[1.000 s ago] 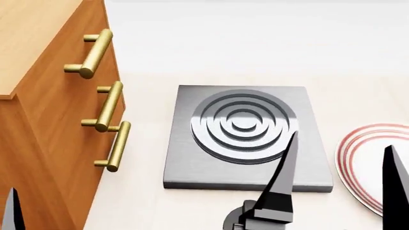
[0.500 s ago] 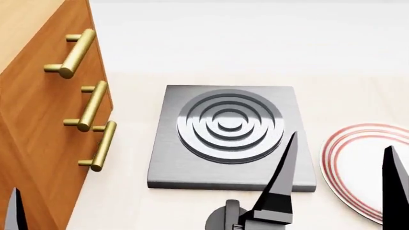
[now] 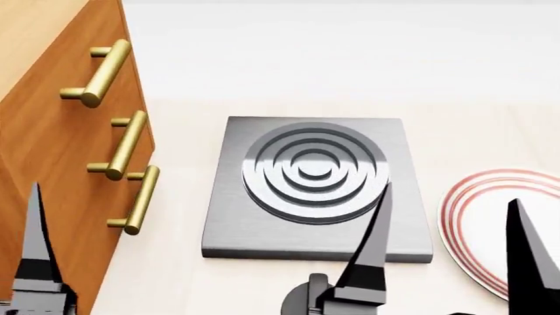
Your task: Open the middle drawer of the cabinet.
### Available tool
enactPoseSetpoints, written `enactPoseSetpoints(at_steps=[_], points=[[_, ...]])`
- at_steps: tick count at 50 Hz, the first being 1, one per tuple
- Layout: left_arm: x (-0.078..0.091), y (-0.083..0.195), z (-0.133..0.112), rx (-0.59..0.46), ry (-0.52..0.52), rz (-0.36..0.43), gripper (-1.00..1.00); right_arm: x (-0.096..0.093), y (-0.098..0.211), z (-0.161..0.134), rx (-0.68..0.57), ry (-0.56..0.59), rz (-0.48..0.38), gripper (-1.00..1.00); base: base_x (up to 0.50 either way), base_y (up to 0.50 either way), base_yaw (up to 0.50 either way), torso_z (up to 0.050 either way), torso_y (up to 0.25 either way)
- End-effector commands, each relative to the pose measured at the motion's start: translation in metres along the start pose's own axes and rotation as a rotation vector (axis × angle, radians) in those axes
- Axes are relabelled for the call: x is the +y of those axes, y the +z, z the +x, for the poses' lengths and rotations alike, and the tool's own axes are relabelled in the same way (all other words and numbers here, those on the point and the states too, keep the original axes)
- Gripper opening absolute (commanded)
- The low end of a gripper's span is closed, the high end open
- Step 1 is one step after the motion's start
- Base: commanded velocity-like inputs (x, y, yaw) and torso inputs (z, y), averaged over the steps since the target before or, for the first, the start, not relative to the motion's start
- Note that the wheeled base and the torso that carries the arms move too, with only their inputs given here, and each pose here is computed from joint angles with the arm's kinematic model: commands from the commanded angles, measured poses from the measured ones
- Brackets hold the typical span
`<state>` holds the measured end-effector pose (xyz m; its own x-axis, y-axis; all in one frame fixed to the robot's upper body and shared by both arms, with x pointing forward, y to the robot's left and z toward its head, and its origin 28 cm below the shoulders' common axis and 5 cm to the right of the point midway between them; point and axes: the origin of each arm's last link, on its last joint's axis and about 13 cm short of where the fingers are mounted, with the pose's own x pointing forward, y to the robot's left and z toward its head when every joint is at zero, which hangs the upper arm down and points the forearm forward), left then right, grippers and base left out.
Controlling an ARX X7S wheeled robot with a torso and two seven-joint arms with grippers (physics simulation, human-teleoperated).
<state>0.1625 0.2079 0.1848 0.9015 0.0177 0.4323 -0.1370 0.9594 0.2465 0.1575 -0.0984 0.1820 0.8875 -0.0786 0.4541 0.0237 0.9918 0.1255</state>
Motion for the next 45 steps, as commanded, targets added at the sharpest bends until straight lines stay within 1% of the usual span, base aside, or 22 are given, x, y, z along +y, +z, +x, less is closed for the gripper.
enactPoseSetpoints(at_steps=[1,2,7,10,11,12,14,15,17,19,20,22,24,26,27,31,32,34,35,36,41,45], points=[[-0.007,0.018,0.032,-0.026,-0.017,0.167,1.00,0.001,-0.001,0.000,0.005,0.009,-0.003,1.00,0.00,0.00,0.00,0.000,0.000],[-0.010,0.019,0.043,-0.036,-0.027,0.242,1.00,0.001,-0.001,0.000,0.006,0.010,-0.002,1.00,0.00,0.00,0.00,0.000,0.000],[-0.024,0.018,0.074,-0.032,-0.046,0.385,1.00,0.000,-0.001,0.000,0.006,0.012,0.000,1.00,0.00,0.00,0.00,0.000,0.000],[-0.038,0.014,0.090,-0.044,-0.077,0.565,1.00,-0.001,-0.001,0.000,0.007,0.013,-0.002,1.00,0.00,0.00,0.00,0.000,0.000],[-0.040,0.013,0.095,-0.039,-0.077,0.589,1.00,-0.001,-0.001,0.000,0.006,0.014,-0.002,1.00,0.00,0.00,0.00,0.000,0.000],[-0.047,0.009,0.105,-0.015,-0.072,0.654,1.00,-0.001,-0.001,0.000,0.006,0.017,-0.001,1.00,0.00,0.00,0.00,0.000,0.000],[-0.052,0.006,0.111,-0.006,-0.111,0.691,1.00,-0.001,-0.001,0.000,0.008,0.019,0.006,1.00,0.00,0.00,0.00,0.000,0.000],[-0.055,0.005,0.117,-0.006,-0.096,0.711,1.00,-0.001,-0.001,0.000,0.009,0.020,0.003,1.00,0.00,0.00,0.00,0.000,0.000],[-0.063,-0.006,0.135,-0.008,-0.086,0.819,1.00,-0.002,-0.001,0.000,0.010,0.020,-0.001,1.00,0.00,0.00,0.00,0.000,0.000],[-0.069,-0.012,0.146,-0.009,-0.078,0.860,1.00,-0.002,-0.001,0.000,0.008,0.021,-0.002,1.00,0.00,0.00,0.00,0.000,0.000],[-0.073,-0.014,0.157,-0.057,-0.059,0.896,1.00,-0.002,0.000,0.000,0.003,0.022,0.000,1.00,0.00,0.00,0.00,0.000,0.000],[-0.077,-0.019,0.164,-0.061,-0.068,0.947,1.00,-0.001,0.000,-0.001,0.001,0.023,-0.003,1.00,0.00,0.00,0.00,0.000,0.000],[-0.087,-0.027,0.175,-0.064,-0.098,0.986,1.00,-0.001,-0.001,0.000,0.002,0.028,-0.006,1.00,0.00,0.00,0.00,0.000,0.000],[-0.094,-0.033,0.185,-0.020,-0.144,0.993,1.00,-0.001,-0.002,0.000,0.002,0.031,-0.005,1.00,0.00,0.00,0.00,0.000,0.000],[-0.095,-0.035,0.187,-0.003,-0.153,0.982,1.00,-0.001,-0.002,0.000,0.002,0.028,-0.003,1.00,0.00,0.00,0.00,0.000,0.000],[-0.102,-0.046,0.196,0.063,-0.226,1.042,1.00,-0.003,-0.002,0.001,0.002,0.021,0.000,1.00,0.00,0.00,0.00,0.000,0.000],[-0.103,-0.048,0.198,0.062,-0.225,1.033,1.00,-0.003,-0.002,0.001,0.003,0.019,0.000,1.00,0.00,0.00,0.00,0.000,0.000],[-0.106,-0.056,0.205,0.130,-0.244,1.028,1.00,-0.003,-0.003,0.001,0.005,0.019,0.000,1.00,0.00,0.00,0.00,0.000,0.000],[-0.107,-0.061,0.208,0.176,-0.260,1.004,1.00,-0.003,-0.003,0.001,0.006,0.021,-0.001,1.00,0.00,0.00,0.00,0.000,0.000],[-0.107,-0.065,0.210,0.195,-0.274,1.023,1.00,-0.003,-0.003,0.001,0.006,0.022,-0.002,1.00,0.00,0.00,0.00,0.000,0.000],[-0.102,-0.078,0.215,0.305,-0.313,1.012,1.00,-0.004,-0.003,0.002,0.010,0.021,0.000,1.00,0.00,0.00,0.00,0.000,0.000],[-0.097,-0.079,0.219,0.277,-0.302,1.079,1.00,-0.004,-0.004,0.002,0.014,0.018,0.001,1.00,0.00,0.00,0.00,0.000,0.000]])
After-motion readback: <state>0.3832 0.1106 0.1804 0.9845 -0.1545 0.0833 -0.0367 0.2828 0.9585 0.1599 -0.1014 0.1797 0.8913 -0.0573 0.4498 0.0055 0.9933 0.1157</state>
